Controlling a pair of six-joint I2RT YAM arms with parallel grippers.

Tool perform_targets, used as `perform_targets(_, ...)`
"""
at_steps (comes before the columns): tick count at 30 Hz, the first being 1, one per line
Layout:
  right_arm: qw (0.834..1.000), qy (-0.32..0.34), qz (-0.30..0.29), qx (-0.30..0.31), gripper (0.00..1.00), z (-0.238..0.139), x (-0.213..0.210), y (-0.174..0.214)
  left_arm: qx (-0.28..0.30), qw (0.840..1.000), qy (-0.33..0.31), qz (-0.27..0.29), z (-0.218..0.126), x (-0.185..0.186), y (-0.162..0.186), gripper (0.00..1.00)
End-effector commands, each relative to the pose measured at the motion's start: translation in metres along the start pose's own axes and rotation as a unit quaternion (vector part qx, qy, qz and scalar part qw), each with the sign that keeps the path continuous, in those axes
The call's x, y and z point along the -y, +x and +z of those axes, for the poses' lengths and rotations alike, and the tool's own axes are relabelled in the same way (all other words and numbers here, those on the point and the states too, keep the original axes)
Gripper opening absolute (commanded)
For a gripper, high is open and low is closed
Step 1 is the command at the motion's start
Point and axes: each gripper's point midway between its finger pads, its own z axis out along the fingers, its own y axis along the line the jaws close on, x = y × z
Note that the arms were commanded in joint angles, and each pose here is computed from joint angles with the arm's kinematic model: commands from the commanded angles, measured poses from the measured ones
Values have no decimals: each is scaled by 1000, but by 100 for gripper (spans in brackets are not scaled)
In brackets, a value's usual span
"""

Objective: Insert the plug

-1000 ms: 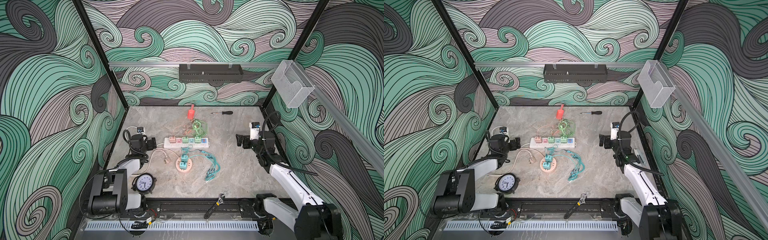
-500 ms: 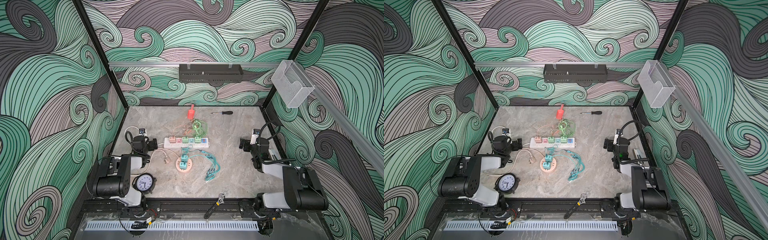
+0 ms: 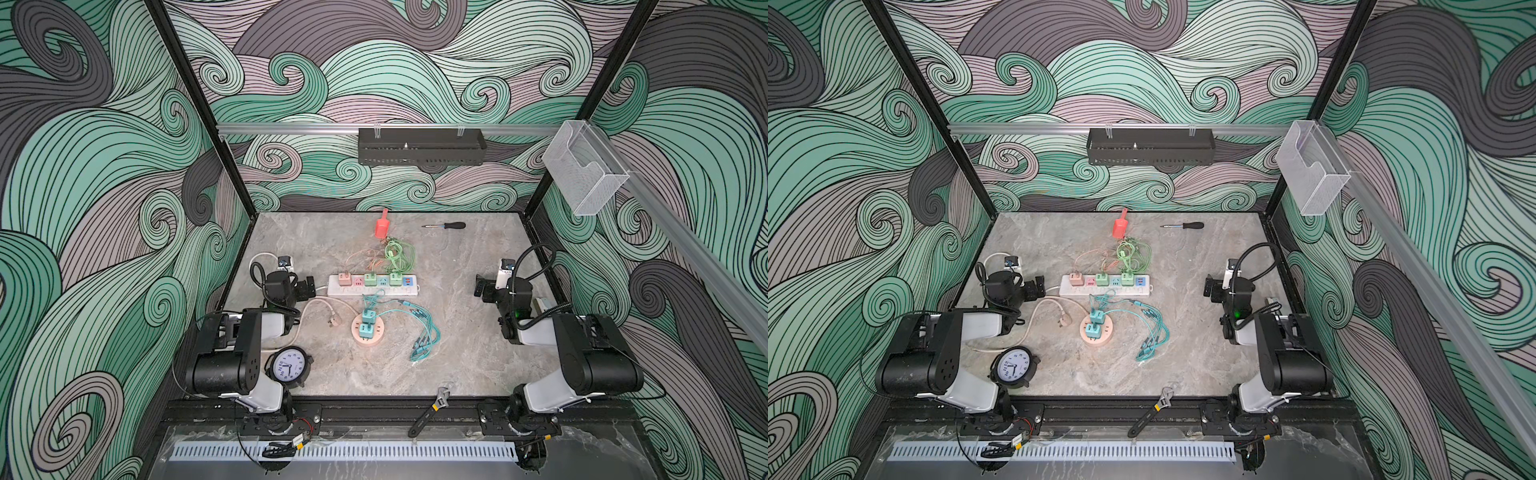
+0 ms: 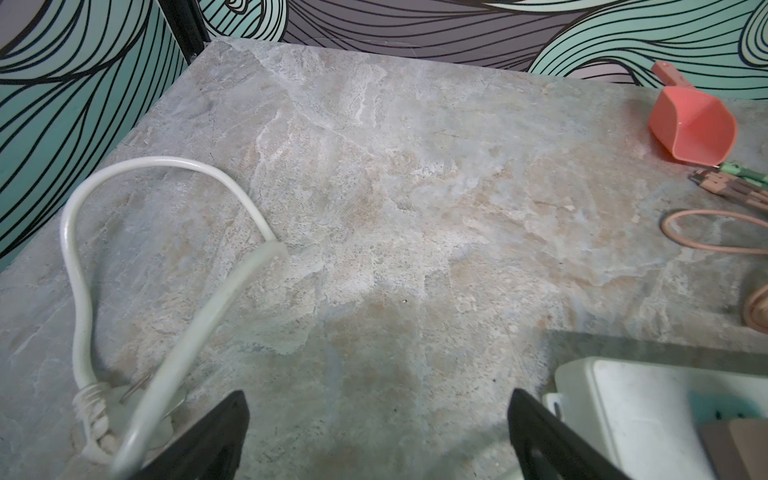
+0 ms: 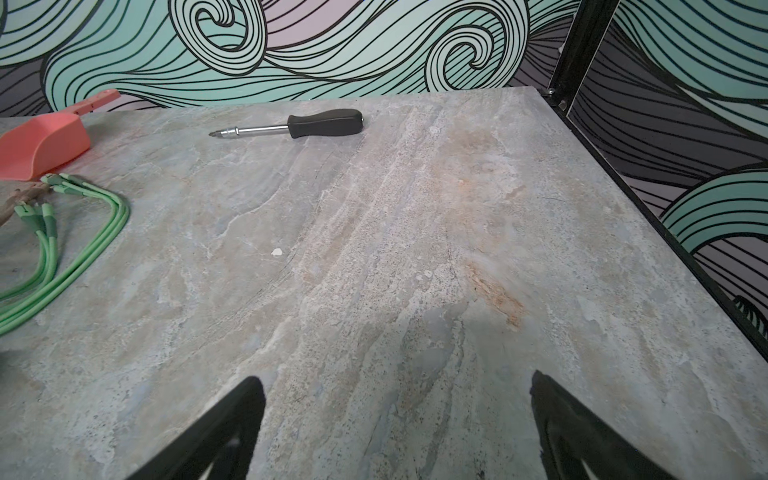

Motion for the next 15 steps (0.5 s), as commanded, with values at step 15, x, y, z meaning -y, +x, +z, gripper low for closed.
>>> perform_targets(15,1000,10,-17,14,99,4,-3,-16,23,1000,-8,2,1,-3,-17,99)
